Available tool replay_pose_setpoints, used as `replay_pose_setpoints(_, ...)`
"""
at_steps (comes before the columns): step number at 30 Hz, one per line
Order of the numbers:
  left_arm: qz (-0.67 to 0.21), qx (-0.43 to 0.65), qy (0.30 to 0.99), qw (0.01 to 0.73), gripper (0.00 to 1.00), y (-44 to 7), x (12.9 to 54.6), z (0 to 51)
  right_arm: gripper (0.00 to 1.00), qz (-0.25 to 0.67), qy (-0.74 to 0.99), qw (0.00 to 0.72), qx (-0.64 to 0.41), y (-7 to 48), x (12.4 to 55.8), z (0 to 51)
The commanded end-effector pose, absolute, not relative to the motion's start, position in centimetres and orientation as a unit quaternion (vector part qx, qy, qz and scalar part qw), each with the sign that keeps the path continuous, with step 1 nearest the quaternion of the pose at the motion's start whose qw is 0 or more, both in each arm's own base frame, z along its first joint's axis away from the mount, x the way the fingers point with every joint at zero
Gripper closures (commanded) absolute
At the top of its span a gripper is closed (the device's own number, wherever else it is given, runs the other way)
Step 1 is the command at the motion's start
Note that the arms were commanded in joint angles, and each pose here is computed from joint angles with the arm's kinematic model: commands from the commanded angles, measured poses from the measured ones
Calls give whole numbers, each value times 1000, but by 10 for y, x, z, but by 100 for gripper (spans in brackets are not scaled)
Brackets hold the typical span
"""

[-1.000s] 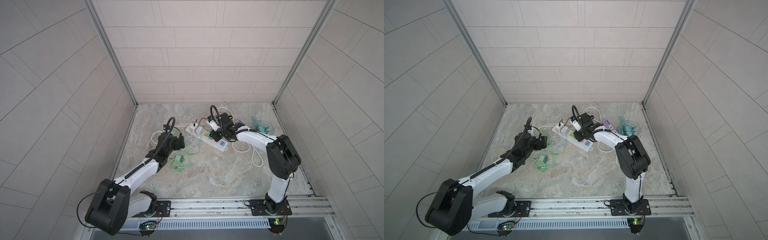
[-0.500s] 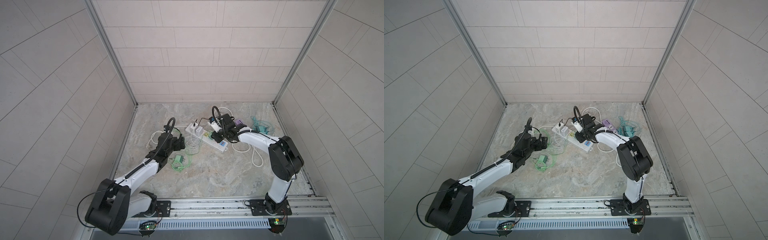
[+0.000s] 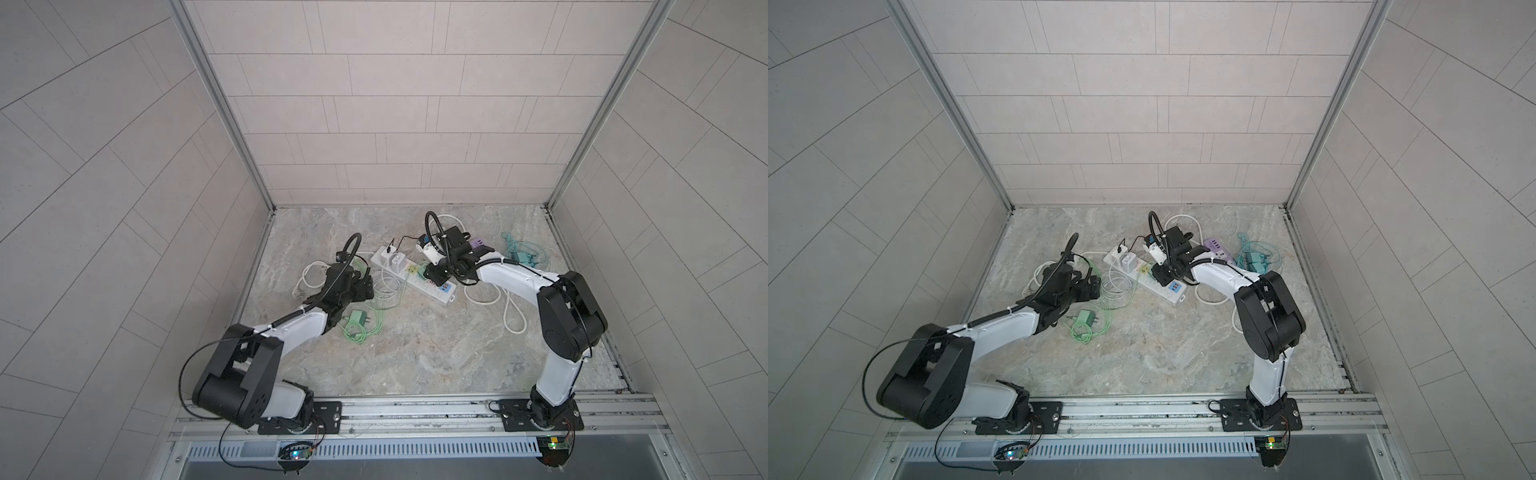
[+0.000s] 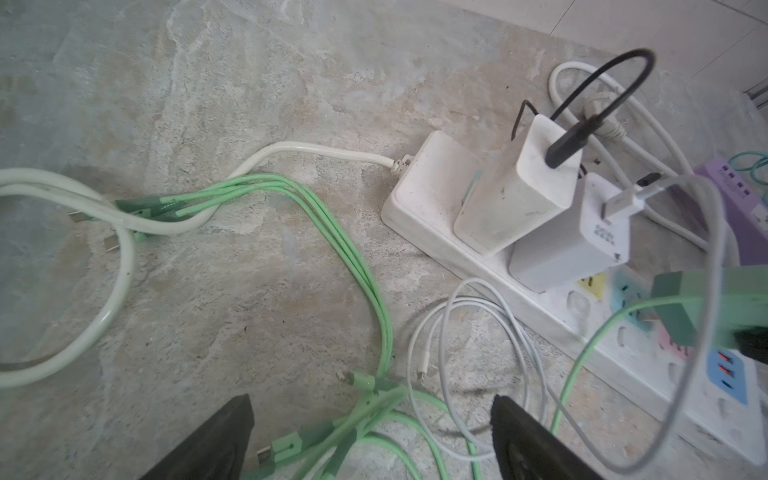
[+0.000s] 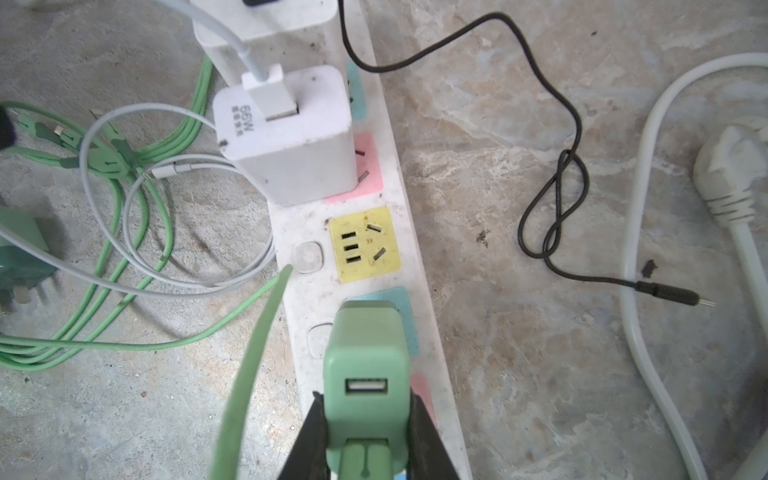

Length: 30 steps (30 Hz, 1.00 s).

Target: Insert the plug

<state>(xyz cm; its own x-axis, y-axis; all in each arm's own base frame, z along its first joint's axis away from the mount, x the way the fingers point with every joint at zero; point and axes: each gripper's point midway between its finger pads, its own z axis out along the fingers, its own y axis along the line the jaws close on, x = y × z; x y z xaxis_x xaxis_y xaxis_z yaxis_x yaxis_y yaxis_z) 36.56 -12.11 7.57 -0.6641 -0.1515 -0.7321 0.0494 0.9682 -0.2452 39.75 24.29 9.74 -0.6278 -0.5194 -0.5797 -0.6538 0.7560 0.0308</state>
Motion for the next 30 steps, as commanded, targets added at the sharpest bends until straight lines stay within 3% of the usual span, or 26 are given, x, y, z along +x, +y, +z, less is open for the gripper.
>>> replay_pose_setpoints(1,-120,-27,893,433,6,-127,394,87,91,109,903,218,-353,236,378,77)
replay_pose_setpoints(10,-109,-2,905,410,16,-142,430,61,91,119,897,225,-362,242,381,88)
replay_pose_setpoints(30,-88,35,920,381,23,-164,484,39,92,100,899,213,-369,239,397,81)
